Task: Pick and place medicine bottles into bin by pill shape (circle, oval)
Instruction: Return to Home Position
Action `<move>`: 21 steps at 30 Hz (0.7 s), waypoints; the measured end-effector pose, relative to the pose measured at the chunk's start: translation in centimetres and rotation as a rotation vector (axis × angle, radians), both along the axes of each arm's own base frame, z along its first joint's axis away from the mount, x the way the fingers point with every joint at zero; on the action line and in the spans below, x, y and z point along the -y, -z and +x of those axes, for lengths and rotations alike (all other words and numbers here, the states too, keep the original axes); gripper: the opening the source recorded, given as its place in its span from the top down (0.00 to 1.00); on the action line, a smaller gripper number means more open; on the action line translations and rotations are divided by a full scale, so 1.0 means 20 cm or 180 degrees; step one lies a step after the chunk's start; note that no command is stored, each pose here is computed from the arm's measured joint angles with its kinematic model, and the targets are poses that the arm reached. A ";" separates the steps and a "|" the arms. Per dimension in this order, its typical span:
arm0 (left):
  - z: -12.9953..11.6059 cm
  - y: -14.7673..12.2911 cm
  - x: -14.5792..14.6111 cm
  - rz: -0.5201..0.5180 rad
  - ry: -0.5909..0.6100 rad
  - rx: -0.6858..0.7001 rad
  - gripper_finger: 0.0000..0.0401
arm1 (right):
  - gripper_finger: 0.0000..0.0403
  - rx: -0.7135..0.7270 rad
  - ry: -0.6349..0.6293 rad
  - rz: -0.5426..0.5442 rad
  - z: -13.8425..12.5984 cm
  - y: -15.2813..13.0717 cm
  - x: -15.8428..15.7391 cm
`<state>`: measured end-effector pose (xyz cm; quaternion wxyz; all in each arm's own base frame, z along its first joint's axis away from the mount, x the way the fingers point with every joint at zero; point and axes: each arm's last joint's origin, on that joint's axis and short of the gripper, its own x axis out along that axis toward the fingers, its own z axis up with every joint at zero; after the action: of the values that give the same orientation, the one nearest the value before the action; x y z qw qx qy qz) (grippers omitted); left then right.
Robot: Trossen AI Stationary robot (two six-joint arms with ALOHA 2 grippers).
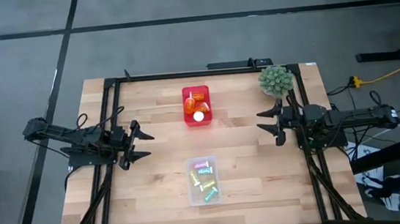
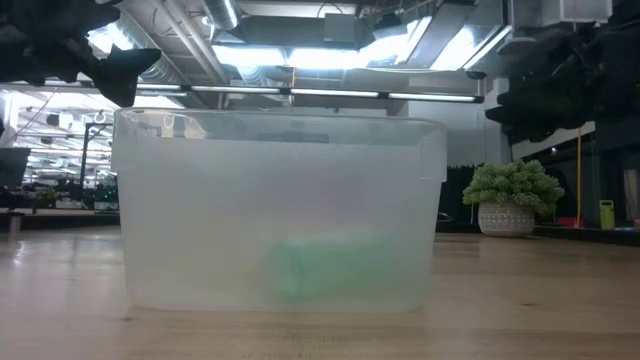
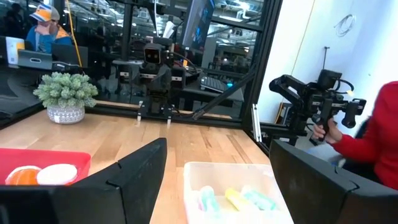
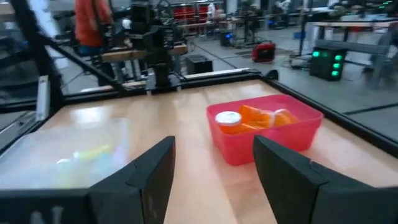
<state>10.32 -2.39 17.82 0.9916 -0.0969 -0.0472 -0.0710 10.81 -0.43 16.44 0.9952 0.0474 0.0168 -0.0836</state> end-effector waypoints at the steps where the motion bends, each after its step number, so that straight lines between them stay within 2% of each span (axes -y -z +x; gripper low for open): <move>1: 0.00 0.00 0.00 0.0001 0.0000 -0.0001 0.31 | 0.46 -0.0009 -0.0039 -0.0004 0.00 0.00 0.00; 8: 0.00 0.00 0.00 0.0002 0.0000 -0.0003 0.31 | 0.46 -0.0113 -0.0544 -0.0215 -0.02 0.01 -0.02; 12: 0.00 0.00 0.00 0.0003 0.0000 -0.0008 0.31 | 0.46 0.0075 -0.0480 -0.0339 -0.02 -0.03 -0.02; 21: 0.00 0.00 0.00 0.0004 0.0000 -0.0009 0.31 | 0.46 0.0074 -0.0454 -0.0403 -0.02 -0.03 -0.02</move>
<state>10.33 -2.39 17.79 0.9918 -0.0965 -0.0458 -0.0708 10.32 -0.03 16.98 0.9998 -0.0160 0.0032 -0.0129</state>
